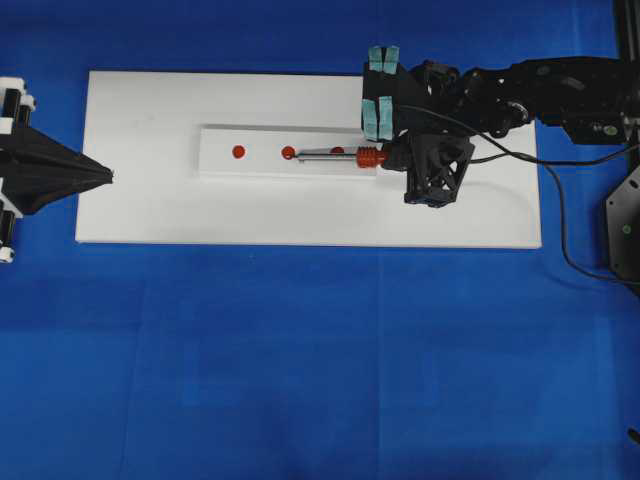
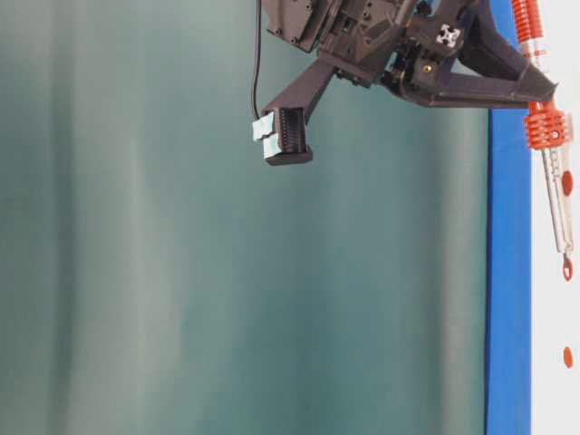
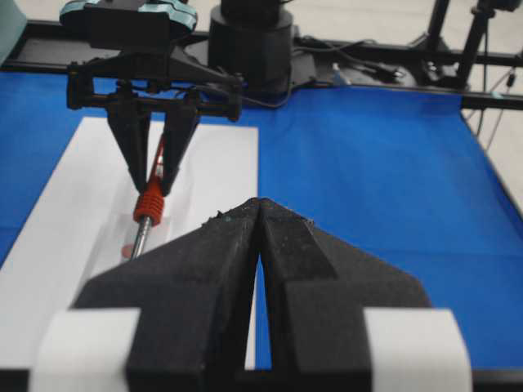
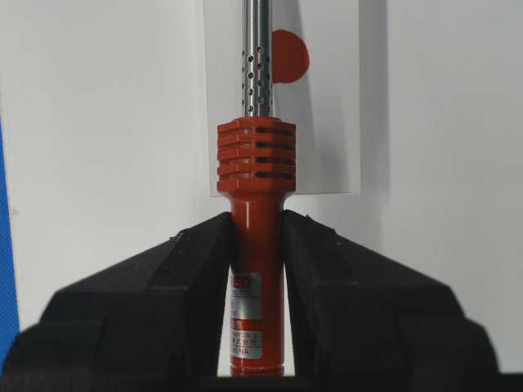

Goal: Touch the tip of the soldering iron to the mark.
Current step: 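Lower the iron tip onto the middle red dot, then raise the iron and move it above the rightmost red dot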

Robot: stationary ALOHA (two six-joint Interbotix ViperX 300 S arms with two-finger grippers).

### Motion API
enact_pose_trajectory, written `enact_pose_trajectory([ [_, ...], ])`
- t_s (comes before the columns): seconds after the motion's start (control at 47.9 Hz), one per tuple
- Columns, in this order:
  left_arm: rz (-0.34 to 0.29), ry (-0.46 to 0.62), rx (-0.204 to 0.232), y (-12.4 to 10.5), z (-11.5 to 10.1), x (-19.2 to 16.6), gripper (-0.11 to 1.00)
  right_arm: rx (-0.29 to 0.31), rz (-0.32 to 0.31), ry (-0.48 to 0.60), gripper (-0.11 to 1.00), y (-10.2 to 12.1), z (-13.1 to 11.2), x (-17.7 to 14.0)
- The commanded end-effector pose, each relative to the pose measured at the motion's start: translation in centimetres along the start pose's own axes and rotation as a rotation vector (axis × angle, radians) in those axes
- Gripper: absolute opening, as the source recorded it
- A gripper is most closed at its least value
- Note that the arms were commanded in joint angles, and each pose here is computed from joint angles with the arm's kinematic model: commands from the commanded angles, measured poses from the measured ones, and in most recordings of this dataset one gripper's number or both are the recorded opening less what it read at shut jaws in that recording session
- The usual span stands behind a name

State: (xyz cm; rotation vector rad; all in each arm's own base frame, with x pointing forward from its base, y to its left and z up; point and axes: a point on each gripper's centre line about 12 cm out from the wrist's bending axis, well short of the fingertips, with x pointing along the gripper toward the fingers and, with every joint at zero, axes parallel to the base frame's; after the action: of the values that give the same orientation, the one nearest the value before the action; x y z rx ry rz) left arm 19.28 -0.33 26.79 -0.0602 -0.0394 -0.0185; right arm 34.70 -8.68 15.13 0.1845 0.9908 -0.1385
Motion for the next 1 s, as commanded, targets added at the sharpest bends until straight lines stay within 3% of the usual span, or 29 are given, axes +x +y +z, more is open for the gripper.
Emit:
enact_pose_trajectory([
  [0.0, -0.004, -0.014, 0.001, -0.1, 0.4, 0.2, 0.0, -0.003, -0.004, -0.036, 0.06, -0.1, 1.1, -0.7],
  [0.689, -0.004, -0.014, 0.0, -0.1, 0.4, 0.2, 0.0, -0.003, -0.004, -0.043, 0.06, -0.1, 1.2, -0.9],
  [0.982, -0.004, -0.018, 0.0, -0.1, 0.5, 0.1, 0.0, -0.032, 0.012, -0.1, 0.06, 0.5, 3.3, -4.8],
])
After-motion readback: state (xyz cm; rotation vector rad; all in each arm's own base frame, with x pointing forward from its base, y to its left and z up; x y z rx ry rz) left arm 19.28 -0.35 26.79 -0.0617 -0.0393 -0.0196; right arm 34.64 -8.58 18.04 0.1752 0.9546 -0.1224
